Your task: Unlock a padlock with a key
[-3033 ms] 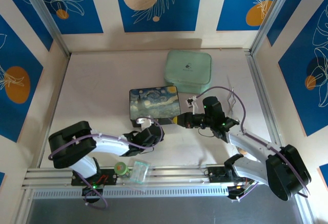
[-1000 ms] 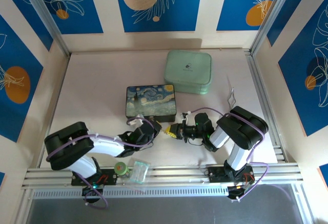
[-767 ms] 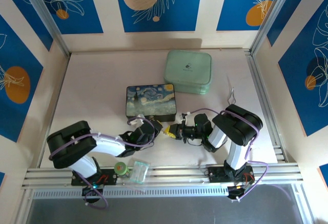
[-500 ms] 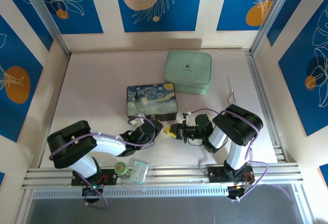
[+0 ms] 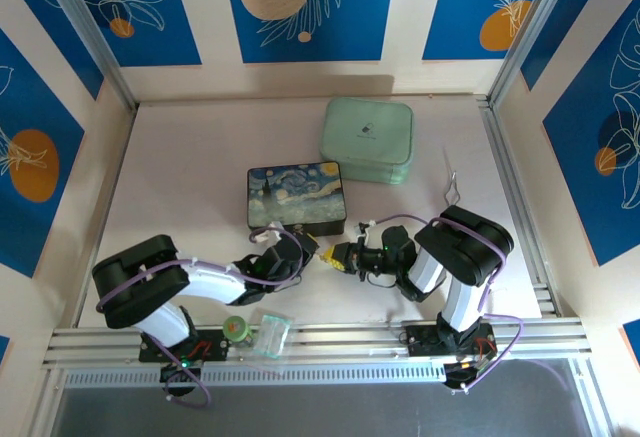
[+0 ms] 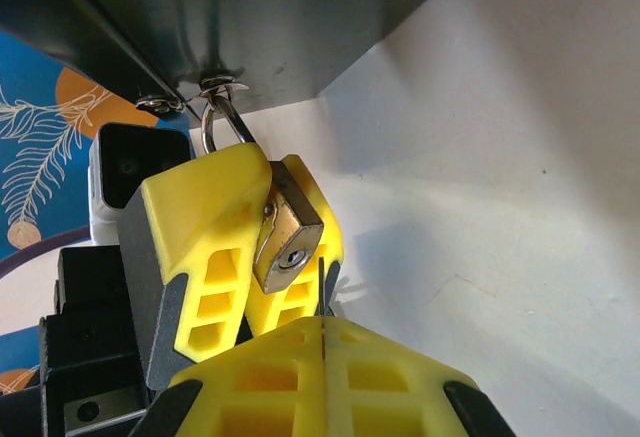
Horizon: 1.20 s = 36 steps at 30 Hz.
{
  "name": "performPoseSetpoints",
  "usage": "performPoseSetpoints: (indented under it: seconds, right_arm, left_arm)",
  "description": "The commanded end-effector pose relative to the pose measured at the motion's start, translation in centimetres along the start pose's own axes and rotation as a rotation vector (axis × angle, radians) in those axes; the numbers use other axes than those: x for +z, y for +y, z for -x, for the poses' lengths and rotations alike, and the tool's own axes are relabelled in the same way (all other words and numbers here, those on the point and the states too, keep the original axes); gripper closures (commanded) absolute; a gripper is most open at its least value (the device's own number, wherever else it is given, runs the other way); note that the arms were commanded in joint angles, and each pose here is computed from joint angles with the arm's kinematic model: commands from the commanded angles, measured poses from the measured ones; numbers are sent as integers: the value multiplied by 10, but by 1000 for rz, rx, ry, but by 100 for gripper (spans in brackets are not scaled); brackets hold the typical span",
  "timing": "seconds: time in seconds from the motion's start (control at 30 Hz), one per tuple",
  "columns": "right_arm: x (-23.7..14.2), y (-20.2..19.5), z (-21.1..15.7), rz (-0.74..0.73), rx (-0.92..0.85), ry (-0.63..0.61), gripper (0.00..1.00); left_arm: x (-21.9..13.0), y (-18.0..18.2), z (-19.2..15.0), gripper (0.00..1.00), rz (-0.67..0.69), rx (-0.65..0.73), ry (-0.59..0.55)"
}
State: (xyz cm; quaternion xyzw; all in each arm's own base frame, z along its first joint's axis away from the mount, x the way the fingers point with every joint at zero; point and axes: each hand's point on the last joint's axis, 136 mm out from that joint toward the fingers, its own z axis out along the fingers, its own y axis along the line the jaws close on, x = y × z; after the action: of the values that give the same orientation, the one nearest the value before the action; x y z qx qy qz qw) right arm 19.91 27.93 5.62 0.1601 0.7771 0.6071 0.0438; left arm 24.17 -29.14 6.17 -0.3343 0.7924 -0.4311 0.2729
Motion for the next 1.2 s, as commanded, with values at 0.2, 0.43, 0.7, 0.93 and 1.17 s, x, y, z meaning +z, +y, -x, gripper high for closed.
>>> performPoseSetpoints:
  seconds: [0.2,0.43,0.7,0.93,1.17]
  right_arm:
    - [-4,6,3,18,-17,-69,100]
    - [0,10,2,26,-32,-79,100]
    - [-8,0,5,-1,-8,-134,100]
    - [-9,11,7,29,-45,-150,100]
    - [-3,16,5,40,-61,-125,100]
  left_arm:
    - [3,-16,5,93,-26,-34,-14]
    - [4,-17,4,93,-28,-36,-12]
    - [4,-17,8,93,-24,-40,-24]
    - [4,-14,6,93,-10,-62,-12]
    - [6,-16,5,93,-23,-76,-7]
